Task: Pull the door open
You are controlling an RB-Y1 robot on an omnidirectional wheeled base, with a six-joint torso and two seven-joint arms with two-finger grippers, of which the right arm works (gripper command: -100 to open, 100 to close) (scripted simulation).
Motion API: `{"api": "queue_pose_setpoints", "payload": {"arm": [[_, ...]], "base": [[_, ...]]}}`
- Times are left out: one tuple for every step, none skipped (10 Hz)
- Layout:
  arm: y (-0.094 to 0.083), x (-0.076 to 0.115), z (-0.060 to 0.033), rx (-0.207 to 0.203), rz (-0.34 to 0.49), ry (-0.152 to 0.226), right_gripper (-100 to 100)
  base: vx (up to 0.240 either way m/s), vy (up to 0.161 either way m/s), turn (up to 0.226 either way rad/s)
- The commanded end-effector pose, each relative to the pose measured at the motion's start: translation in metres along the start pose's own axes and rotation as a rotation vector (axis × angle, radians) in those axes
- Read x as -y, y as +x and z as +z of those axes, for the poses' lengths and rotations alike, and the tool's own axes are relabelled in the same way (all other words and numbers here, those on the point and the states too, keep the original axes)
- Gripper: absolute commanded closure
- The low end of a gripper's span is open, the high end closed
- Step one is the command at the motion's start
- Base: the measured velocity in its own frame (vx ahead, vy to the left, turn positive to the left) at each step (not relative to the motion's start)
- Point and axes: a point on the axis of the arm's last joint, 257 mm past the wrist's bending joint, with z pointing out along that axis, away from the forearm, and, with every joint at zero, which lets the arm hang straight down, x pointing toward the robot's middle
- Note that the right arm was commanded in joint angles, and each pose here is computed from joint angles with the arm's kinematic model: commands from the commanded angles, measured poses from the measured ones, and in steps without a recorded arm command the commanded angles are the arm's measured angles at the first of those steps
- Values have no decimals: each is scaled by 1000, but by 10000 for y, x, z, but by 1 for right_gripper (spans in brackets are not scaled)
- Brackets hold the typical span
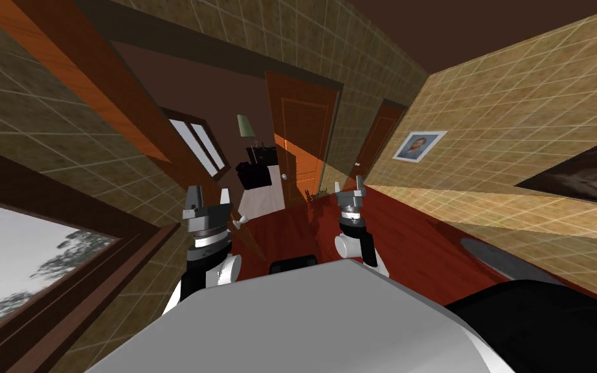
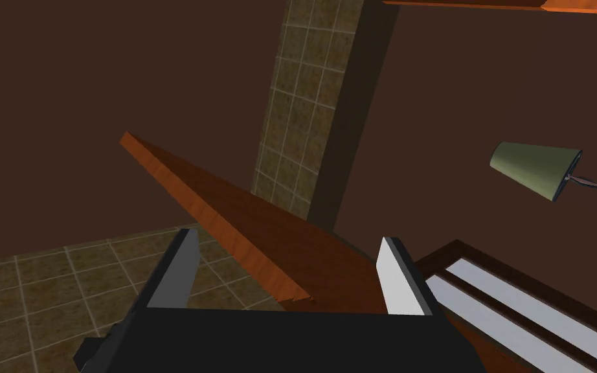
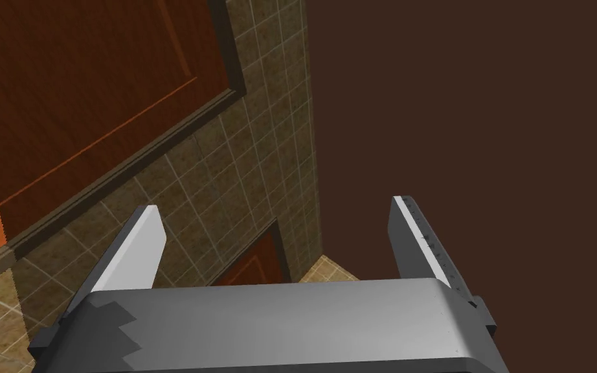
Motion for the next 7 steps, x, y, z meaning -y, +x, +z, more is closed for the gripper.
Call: {"api": "queue_pose_setpoints", "payload": {"arm": [[-101, 107, -40, 17, 40, 14, -100], [-181, 191, -78, 32, 70, 25, -100], [-263, 272, -119, 49, 100, 36, -100], [-311, 317, -143, 59, 117, 41, -100], [-361, 363, -168, 70, 134, 47, -100], [-412, 407, -194, 81, 151, 52, -100], [-463, 451, -221, 92, 167, 57, -100]], "base": [[68, 0, 281], [99, 2, 366], [106, -23, 305], [93, -20, 295], [77, -5, 210], [74, -8, 177], [73, -21, 179]]}}
